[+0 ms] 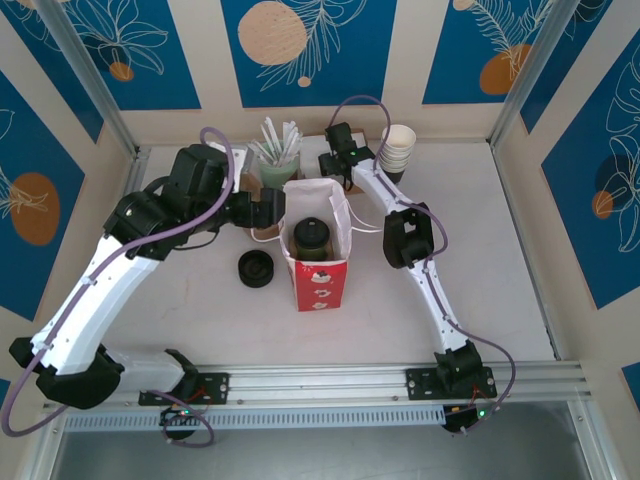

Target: Pack the takeout coffee

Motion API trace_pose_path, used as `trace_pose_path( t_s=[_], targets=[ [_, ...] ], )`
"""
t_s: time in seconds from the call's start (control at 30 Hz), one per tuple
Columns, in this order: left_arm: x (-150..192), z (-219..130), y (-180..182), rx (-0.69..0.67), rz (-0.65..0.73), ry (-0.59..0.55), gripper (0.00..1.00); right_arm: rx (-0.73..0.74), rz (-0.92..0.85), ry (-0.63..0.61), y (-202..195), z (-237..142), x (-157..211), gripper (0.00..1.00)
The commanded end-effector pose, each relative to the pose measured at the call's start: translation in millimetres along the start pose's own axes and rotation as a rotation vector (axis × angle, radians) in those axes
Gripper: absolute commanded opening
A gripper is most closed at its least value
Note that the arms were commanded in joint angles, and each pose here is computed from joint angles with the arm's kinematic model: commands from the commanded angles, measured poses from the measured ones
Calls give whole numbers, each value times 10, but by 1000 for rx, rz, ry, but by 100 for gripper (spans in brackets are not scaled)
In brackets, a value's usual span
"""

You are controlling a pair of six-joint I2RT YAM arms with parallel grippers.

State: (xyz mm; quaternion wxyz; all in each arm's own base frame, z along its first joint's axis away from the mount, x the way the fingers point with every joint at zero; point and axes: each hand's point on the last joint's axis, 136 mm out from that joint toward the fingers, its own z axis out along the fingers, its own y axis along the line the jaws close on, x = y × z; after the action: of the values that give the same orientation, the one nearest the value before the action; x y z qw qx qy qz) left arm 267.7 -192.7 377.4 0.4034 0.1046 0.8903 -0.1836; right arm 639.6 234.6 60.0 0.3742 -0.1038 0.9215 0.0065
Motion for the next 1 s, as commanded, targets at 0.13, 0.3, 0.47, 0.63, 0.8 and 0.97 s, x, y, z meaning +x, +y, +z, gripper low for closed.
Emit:
trace_pose_path(
  t_s=[0.13,0.3,0.47,0.63,0.8,0.97],
  targets=[
    [-63,-52,96,-30,-27,-43,100,-27,17,-30,-42,-27,-128,51],
    [-50,-35,92,-29,-31,-34,100,-42,30,-66,-28,-170,-294,45],
    [-26,-2,131,-42,-44,-32,100,-46,41,-112,-51,-290,-467,37],
    [15,-5,142,-38,-53,-25,100,-53,56,-126,-84,-328,-530,23],
    [31,-37,161,-41,-57,-30,100,-65,61,-141,-69,-461,-627,8],
    [13,-61,157,-36,-59,-36,100,-94,68,-185,-57,-814,-870,3]
  ],
)
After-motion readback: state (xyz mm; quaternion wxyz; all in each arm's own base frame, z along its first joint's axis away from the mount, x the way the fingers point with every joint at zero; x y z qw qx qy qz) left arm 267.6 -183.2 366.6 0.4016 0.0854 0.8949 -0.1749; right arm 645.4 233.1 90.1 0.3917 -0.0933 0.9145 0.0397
